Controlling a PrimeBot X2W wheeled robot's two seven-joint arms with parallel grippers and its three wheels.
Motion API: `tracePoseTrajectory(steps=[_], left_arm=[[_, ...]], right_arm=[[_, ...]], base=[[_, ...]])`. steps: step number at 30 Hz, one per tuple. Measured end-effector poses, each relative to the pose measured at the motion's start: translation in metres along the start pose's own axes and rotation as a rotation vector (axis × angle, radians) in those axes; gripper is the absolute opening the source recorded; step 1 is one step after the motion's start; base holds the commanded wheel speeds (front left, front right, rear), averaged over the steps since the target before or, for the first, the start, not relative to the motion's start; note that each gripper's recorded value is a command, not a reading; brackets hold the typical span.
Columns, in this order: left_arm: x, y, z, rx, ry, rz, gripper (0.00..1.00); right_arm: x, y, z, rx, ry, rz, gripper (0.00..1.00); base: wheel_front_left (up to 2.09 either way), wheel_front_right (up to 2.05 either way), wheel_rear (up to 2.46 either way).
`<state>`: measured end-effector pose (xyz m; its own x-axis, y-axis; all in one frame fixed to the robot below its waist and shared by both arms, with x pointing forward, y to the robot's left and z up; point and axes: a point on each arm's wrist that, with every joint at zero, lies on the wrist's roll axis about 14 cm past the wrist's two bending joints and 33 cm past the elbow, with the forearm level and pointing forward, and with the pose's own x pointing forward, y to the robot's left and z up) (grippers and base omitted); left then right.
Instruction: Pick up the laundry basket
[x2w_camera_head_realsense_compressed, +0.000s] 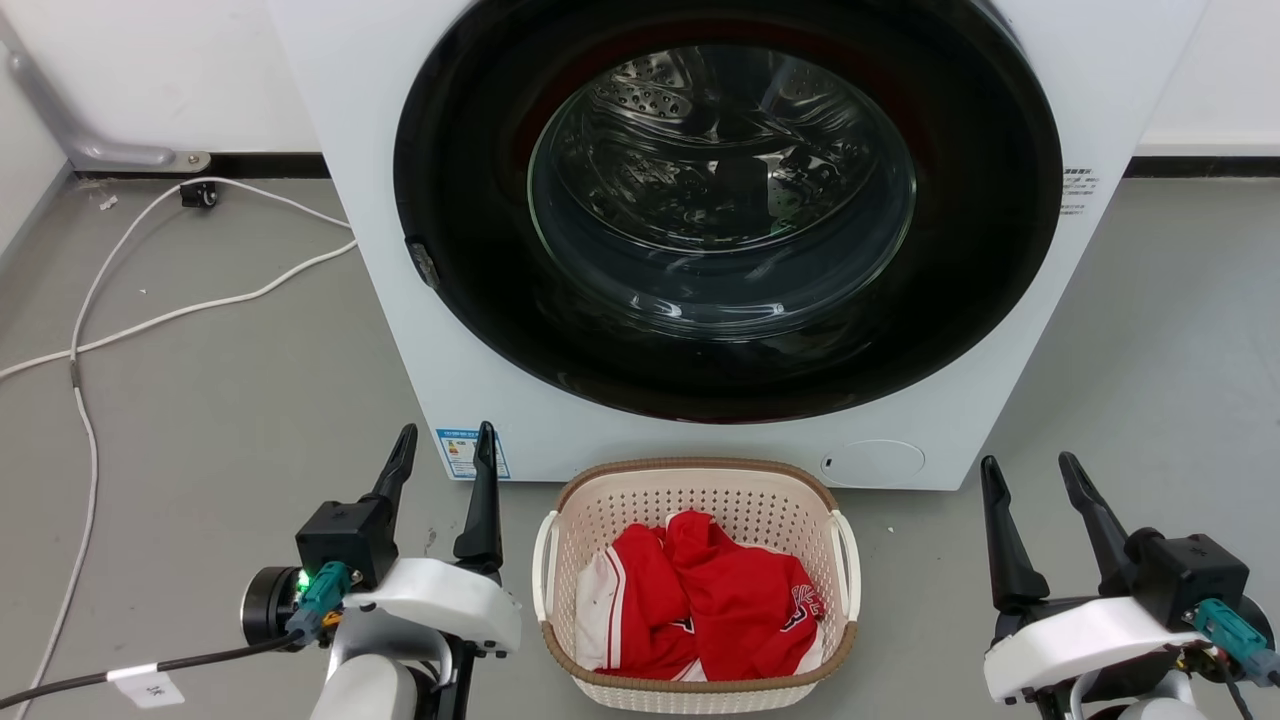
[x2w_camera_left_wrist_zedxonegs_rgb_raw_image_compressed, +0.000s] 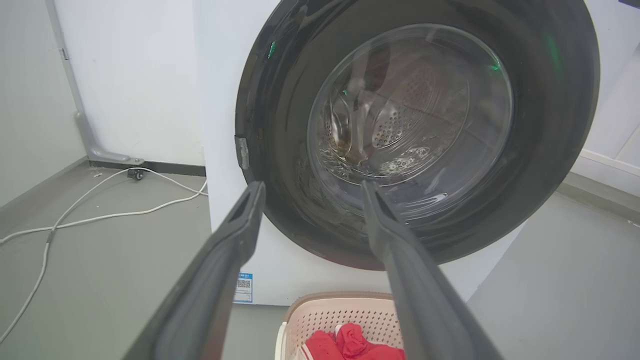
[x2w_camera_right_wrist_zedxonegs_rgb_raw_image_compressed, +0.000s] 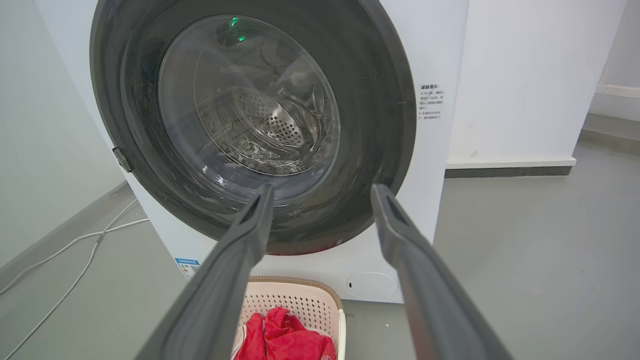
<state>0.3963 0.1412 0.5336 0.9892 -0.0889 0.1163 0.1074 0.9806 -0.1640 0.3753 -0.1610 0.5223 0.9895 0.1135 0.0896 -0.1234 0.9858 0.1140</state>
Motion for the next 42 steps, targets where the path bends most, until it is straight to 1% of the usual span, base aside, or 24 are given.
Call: tracePoseTrajectory(steps=[24, 42], left_arm=[[0.0004, -0.0024, 0.0010, 0.186, -0.033, -0.020, 1.00], [-0.0007, 0.0010, -0.0040, 0.169, -0.017, -0.011, 1.00]], right_arm=[[-0.0024, 0.0021, -0.0009, -0.128, -0.009, 0.021, 1.00], [-0.0014, 0.0024, -0.0051, -0.118, 0.001, 0.022, 1.00]], base=[[0.00, 0.00, 0.00], [0.00, 0.00, 0.00]])
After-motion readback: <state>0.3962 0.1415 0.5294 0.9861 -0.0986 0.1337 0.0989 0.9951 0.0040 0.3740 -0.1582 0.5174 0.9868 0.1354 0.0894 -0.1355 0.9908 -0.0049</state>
